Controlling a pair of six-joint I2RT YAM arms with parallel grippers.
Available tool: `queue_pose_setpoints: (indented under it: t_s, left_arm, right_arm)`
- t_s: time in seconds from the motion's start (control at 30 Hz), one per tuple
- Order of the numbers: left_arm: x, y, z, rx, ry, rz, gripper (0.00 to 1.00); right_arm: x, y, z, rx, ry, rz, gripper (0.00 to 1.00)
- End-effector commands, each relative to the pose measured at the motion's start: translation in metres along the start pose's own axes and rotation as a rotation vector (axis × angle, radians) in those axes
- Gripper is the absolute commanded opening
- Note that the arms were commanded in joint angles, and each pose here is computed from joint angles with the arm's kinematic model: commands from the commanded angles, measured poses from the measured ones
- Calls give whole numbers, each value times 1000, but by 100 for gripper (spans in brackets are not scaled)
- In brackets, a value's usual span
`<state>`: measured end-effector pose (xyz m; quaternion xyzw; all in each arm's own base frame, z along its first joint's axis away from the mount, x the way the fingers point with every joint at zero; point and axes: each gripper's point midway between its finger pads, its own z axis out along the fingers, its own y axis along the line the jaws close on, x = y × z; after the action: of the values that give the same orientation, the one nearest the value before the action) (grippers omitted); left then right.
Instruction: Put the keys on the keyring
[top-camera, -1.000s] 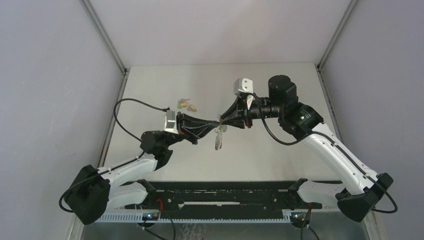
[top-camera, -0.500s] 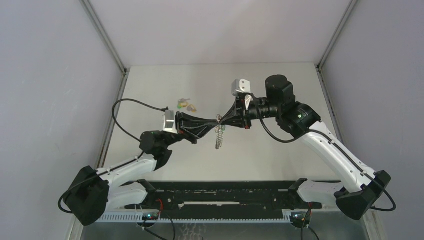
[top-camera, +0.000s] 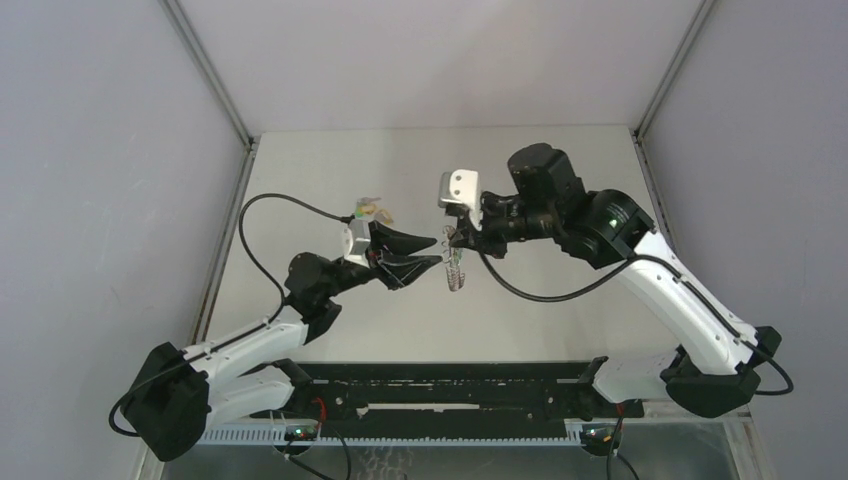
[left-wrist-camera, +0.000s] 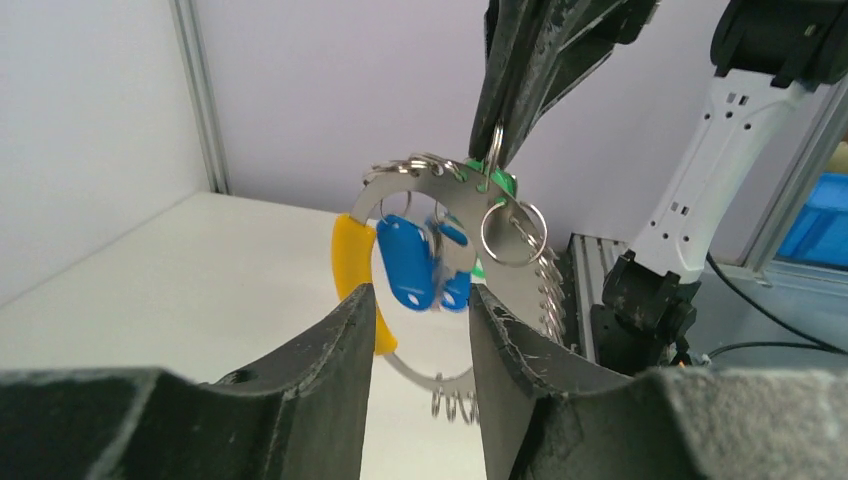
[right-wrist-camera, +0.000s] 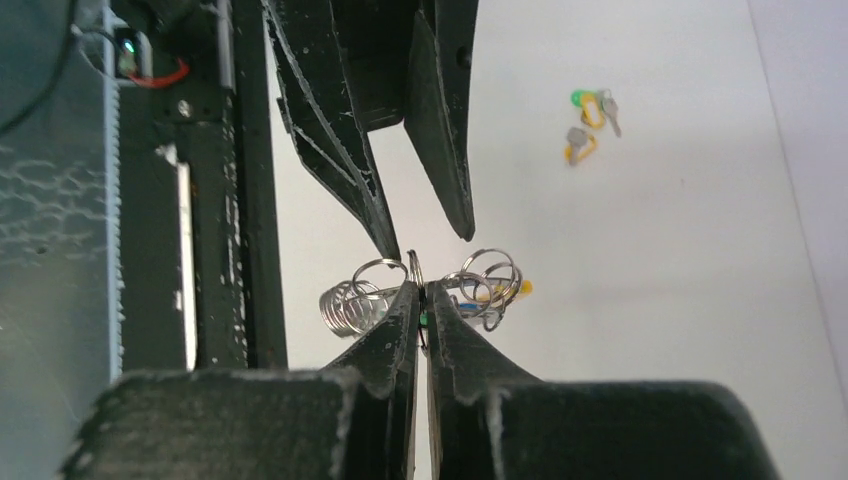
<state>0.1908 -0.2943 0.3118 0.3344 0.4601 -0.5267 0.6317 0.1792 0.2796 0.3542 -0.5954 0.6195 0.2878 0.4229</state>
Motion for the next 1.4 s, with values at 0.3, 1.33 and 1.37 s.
queue_pose_setpoints:
  t_s: [0.3,1.33,1.37]
  left_arm:
    - [-17,-8,5,44,-11,86,46]
    - [-2,-13,26,104,56,80,26]
    - [-1,-12,26,103,59,81,26]
  right_arm:
    - [40,-16,7,117,402,-129,0]
    - [24,-1,18,37,331,-179,0]
    - [24,-1,18,36,329,-178,0]
